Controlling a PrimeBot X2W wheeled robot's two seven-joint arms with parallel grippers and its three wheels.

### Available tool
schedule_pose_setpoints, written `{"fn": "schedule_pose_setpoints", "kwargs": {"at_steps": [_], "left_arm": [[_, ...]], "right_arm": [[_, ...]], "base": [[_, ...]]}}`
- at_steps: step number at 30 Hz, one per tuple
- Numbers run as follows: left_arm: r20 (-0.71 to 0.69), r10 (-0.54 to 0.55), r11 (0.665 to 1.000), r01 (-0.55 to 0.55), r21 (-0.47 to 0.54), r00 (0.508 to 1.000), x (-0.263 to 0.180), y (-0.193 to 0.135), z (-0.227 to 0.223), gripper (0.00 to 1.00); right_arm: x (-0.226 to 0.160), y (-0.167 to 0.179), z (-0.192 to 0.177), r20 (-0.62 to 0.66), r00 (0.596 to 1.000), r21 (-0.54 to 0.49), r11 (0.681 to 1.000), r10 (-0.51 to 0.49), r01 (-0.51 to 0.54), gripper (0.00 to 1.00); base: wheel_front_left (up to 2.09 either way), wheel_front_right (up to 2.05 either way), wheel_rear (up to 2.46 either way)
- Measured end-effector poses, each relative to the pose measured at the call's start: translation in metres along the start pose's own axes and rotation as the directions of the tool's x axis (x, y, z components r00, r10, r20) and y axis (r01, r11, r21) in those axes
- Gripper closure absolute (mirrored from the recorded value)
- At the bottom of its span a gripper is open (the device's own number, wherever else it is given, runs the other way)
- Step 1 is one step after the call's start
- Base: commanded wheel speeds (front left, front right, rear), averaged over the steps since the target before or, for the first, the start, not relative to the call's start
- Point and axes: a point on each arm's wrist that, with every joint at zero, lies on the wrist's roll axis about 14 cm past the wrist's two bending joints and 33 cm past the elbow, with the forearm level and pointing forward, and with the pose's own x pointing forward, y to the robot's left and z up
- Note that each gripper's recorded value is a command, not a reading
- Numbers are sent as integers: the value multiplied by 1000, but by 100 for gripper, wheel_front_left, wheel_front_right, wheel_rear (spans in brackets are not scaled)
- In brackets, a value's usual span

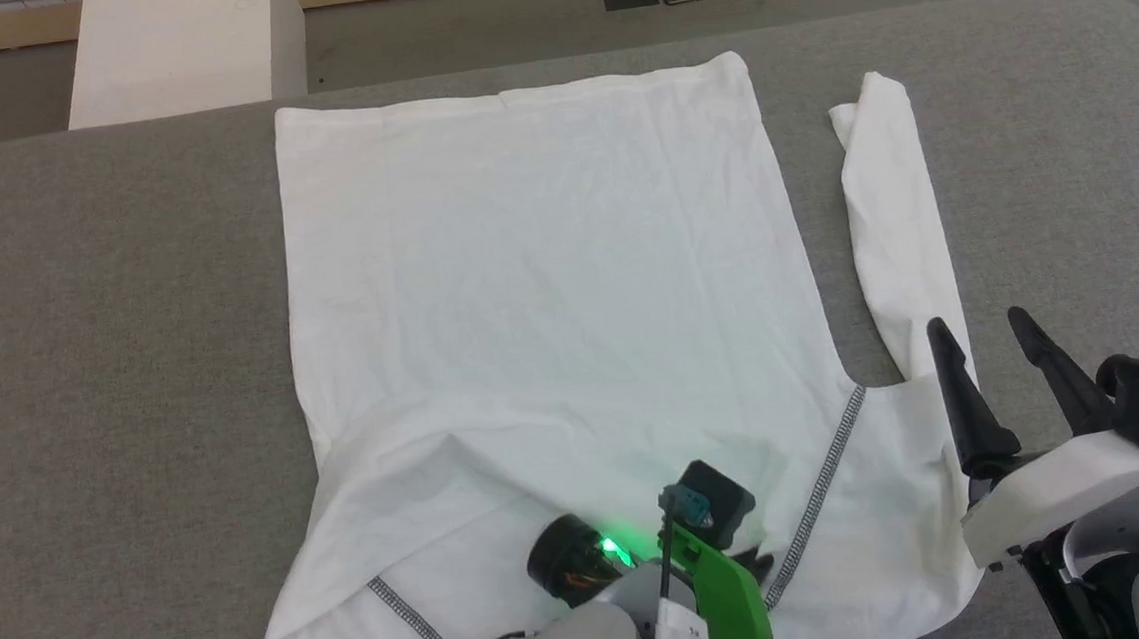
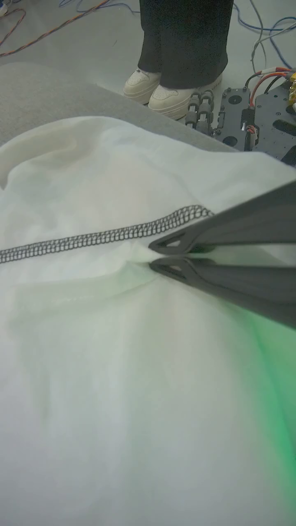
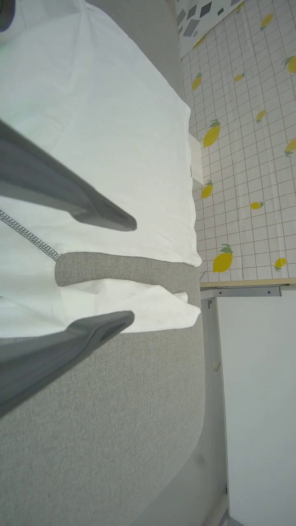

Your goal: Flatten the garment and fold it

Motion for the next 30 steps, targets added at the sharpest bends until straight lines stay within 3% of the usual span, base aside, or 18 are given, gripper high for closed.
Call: {"fn": "schedule_pose_setpoints", "kwargs": {"at_steps": [1,5,8,10,13,17,19,24,30], "left_arm": [[-6,-5,1000,5,-5,1000,0,-1,-2,0],[80,0,997,7,-77,997,-5,1,18,0],[261,72,988,-34,-148,963,-18,20,59,0],[409,149,980,-78,-185,900,-36,39,94,0],[575,282,958,-189,-218,768,-77,81,129,0],[672,473,876,-385,-291,569,-140,149,141,0],[675,536,828,-472,-304,506,-162,174,136,0],[630,660,716,-594,-365,409,-196,218,108,0],[611,736,617,-659,-430,291,-229,249,94,0]], "right_arm": [[0,1,0,0,1000,0,1000,2,-2,0],[0,3,-1,-9,1000,1,1000,11,-10,0],[0,5,-3,-20,1000,1,1000,16,-16,0],[1,5,-4,-27,999,-3,1000,20,-20,0],[4,0,-6,-39,999,-16,1000,10,-11,0],[20,-9,0,-35,999,-35,999,-8,7,0],[34,-13,5,-34,999,-46,999,-16,15,0],[76,-22,14,-53,998,-63,998,-30,26,0],[133,-43,12,-129,988,-65,995,-86,78,0]], "base": [[0,0,0],[0,0,0],[0,0,0],[0,0,0],[0,0,0],[0,0,0],[0,0,0],[0,0,0],[0,0,0]]}}
